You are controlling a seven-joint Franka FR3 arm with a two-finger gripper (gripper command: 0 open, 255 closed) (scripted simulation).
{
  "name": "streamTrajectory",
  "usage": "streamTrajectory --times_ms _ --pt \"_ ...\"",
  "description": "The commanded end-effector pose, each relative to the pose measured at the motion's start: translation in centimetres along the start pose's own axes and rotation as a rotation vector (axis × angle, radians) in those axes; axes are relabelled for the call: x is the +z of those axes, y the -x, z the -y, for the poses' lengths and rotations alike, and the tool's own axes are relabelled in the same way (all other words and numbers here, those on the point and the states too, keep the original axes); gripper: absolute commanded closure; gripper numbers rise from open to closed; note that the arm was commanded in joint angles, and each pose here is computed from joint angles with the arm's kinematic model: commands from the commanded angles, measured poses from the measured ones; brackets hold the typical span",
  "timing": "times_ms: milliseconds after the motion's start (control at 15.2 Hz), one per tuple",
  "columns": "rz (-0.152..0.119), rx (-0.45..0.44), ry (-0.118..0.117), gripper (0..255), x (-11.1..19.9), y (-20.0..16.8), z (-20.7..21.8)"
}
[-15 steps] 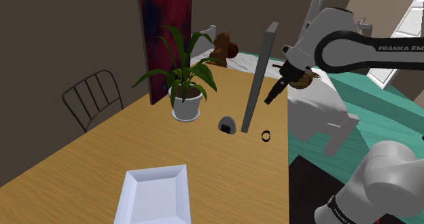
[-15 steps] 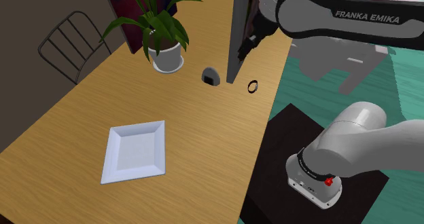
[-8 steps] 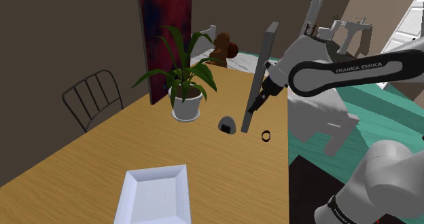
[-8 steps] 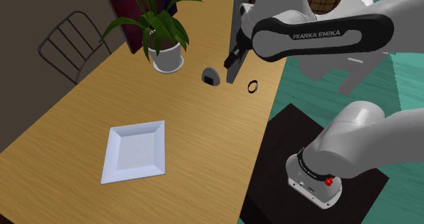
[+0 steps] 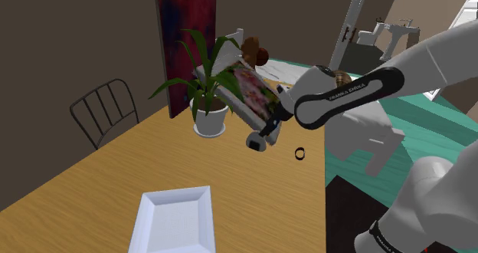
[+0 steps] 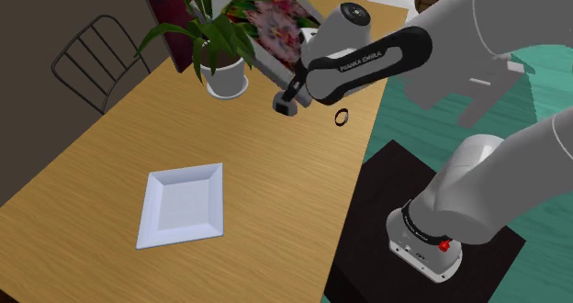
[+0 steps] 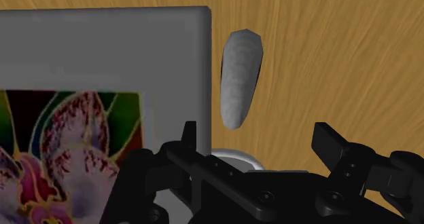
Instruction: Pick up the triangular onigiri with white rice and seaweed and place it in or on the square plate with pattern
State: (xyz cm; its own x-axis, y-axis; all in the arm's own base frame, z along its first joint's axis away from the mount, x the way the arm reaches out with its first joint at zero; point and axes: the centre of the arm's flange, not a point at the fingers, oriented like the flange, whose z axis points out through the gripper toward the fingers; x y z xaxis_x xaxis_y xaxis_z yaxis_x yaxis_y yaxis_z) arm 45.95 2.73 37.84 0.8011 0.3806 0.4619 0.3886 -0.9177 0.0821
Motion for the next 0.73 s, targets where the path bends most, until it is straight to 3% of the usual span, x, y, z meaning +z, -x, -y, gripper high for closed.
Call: streamTrajectory --times_ms 0,462,660 --pt "-0.018 -0.021 0.007 0 1.7 -0.1 0.1" --pt "-0.018 -0.021 0.007 0 5.7 -0.2 0.1" --pt "-0.018 -0.021 0.007 0 5.7 -0.2 0.1"
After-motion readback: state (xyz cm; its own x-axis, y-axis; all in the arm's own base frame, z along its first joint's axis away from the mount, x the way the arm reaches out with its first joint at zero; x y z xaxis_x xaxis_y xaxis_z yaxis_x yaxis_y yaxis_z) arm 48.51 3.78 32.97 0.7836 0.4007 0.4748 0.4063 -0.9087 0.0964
